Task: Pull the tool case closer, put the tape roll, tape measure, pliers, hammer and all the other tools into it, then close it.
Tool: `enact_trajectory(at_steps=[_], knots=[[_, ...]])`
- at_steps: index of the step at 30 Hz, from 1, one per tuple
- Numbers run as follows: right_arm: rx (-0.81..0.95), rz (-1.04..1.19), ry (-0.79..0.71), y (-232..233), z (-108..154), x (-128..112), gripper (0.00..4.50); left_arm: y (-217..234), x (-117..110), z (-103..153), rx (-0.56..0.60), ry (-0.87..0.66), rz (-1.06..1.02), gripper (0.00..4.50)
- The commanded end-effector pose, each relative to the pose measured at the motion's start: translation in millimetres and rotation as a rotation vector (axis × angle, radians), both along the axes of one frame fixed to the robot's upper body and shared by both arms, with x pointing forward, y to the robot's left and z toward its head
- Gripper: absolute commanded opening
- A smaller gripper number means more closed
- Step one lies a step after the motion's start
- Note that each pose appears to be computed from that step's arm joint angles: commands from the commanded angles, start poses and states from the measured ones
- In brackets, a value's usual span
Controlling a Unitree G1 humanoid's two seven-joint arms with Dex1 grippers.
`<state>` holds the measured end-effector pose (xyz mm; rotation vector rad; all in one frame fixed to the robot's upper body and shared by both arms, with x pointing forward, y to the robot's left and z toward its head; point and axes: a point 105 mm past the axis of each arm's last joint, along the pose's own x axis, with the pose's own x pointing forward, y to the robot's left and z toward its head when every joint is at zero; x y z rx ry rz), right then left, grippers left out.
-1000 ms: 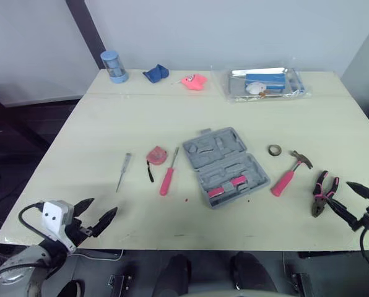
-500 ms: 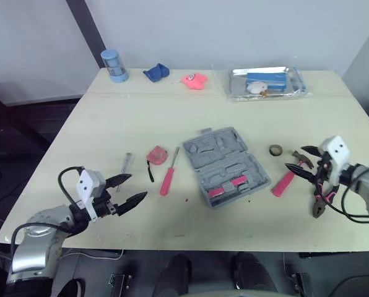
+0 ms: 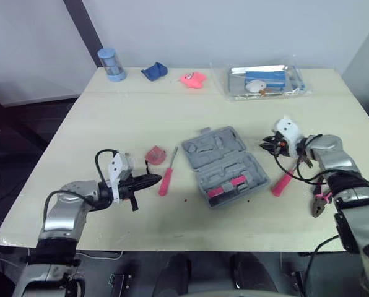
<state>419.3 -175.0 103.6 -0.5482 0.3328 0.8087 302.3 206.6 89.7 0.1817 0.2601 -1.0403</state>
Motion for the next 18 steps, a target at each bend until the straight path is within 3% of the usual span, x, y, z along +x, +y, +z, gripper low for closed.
enact_trajectory(at_steps=[1,18], knots=[[-0.018,0.013,-0.035,6.6,8.1,7.0,0.11,-9.3,1.8,-2.2,0.005,0.027,-0.049,0.0],[-0.034,0.092,-0.027,44.4,-5.5,8.9,0.11,-28.5,18.0,-13.2,0.053,0.05,-0.075,0.0]])
